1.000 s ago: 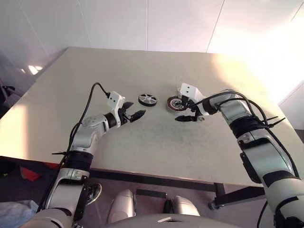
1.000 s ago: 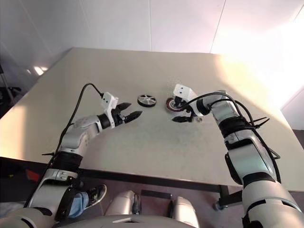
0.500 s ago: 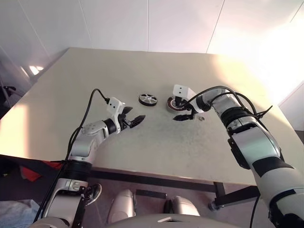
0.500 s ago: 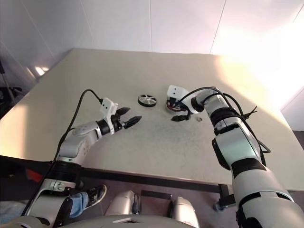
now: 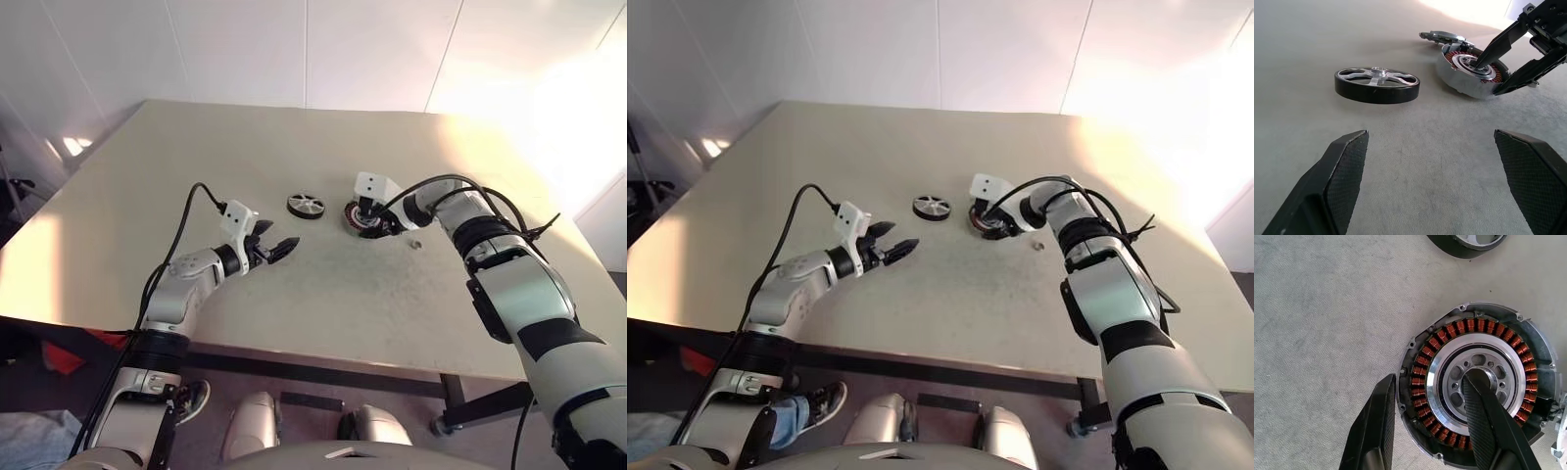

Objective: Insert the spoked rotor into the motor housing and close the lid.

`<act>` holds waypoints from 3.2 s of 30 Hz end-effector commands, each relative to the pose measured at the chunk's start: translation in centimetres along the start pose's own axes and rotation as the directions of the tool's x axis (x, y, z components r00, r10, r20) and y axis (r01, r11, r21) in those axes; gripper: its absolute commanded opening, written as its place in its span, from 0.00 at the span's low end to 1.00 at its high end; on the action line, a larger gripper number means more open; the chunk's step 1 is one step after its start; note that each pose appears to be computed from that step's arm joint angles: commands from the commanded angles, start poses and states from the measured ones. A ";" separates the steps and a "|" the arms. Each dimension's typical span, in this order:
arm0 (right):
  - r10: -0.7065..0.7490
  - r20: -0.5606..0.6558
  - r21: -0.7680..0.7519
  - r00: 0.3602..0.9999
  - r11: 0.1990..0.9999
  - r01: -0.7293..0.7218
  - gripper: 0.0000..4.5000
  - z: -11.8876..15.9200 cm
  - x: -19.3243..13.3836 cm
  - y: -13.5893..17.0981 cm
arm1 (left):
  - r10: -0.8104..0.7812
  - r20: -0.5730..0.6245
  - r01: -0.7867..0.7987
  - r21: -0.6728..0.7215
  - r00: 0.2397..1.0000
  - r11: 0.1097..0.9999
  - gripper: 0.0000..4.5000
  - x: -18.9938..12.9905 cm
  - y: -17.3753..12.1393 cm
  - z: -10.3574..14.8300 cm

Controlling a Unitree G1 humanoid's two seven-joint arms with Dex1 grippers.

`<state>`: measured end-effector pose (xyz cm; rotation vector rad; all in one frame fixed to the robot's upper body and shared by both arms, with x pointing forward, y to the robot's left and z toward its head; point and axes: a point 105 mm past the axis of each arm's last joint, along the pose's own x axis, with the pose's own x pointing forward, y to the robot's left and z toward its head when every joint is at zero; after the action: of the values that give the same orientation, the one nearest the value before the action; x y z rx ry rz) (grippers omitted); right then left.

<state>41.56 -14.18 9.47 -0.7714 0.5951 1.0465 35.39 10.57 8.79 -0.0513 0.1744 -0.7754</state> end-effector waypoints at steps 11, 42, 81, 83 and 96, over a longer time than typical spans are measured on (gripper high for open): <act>0.240 0.094 0.012 0.966 0.970 -0.242 0.43 -0.4 -3.0 4.7 | -0.014 0.054 0.012 0.028 0.998 1.000 0.97 0.6 -0.2 1.8; 0.087 0.346 0.293 0.934 0.936 -0.196 0.84 2.2 -6.5 7.4 | -0.033 0.032 0.031 0.044 0.999 0.999 0.97 1.0 0.0 1.5; -0.265 0.026 0.569 0.964 0.796 0.204 0.62 -10.9 -5.7 2.2 | -0.061 0.013 0.060 0.084 0.998 0.995 0.97 1.0 0.2 1.8; -0.267 0.020 0.566 0.964 0.797 0.209 0.48 -11.1 -5.6 2.3 | -0.060 0.013 0.059 0.086 0.998 0.995 0.97 1.0 0.3 1.9; -0.288 0.057 0.540 0.956 0.814 0.213 0.16 -10.0 -5.7 1.8 | -0.056 0.012 0.055 0.093 0.998 0.994 0.97 1.0 0.5 2.0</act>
<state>36.68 -25.63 6.70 -0.2799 0.6369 0.5983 36.35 10.15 8.70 -0.0026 0.1883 -0.8353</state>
